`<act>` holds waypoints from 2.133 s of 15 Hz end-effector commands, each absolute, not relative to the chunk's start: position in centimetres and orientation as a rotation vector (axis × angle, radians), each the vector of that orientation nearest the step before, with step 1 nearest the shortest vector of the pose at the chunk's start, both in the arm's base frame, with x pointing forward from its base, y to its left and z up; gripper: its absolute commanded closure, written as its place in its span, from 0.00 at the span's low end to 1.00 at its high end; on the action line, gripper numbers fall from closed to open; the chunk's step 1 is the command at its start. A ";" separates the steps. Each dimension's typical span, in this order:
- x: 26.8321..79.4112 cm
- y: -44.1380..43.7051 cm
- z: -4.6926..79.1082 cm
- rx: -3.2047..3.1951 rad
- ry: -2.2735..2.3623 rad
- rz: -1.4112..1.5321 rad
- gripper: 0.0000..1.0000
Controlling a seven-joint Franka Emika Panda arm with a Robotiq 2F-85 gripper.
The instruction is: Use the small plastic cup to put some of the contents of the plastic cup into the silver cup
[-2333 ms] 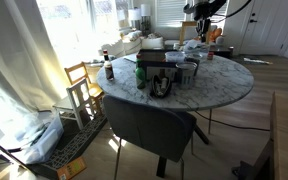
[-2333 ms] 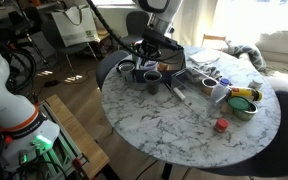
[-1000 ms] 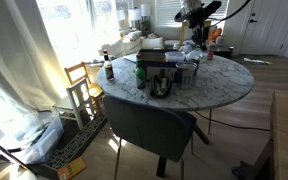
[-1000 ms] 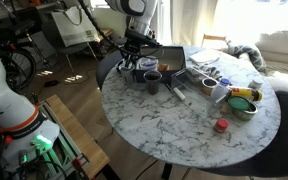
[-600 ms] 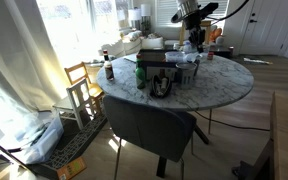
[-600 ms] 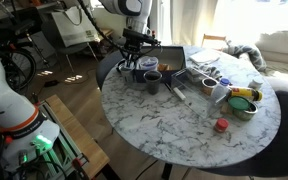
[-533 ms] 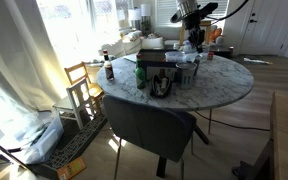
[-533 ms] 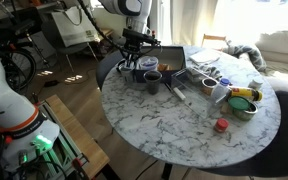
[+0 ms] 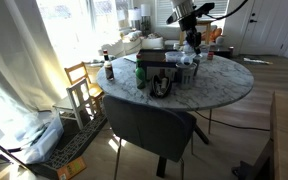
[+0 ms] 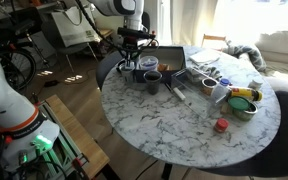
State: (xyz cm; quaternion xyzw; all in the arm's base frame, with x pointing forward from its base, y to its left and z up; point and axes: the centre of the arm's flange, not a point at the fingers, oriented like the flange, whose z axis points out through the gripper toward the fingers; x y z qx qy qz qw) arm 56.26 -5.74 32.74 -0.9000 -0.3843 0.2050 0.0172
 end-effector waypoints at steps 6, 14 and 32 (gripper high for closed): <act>54.7 -2.6 33.0 -2.961 -1.194 0.694 0.99; 54.3 -0.4 33.2 -3.106 -1.155 0.751 0.99; 53.1 3.1 33.4 -3.335 -0.997 0.872 0.99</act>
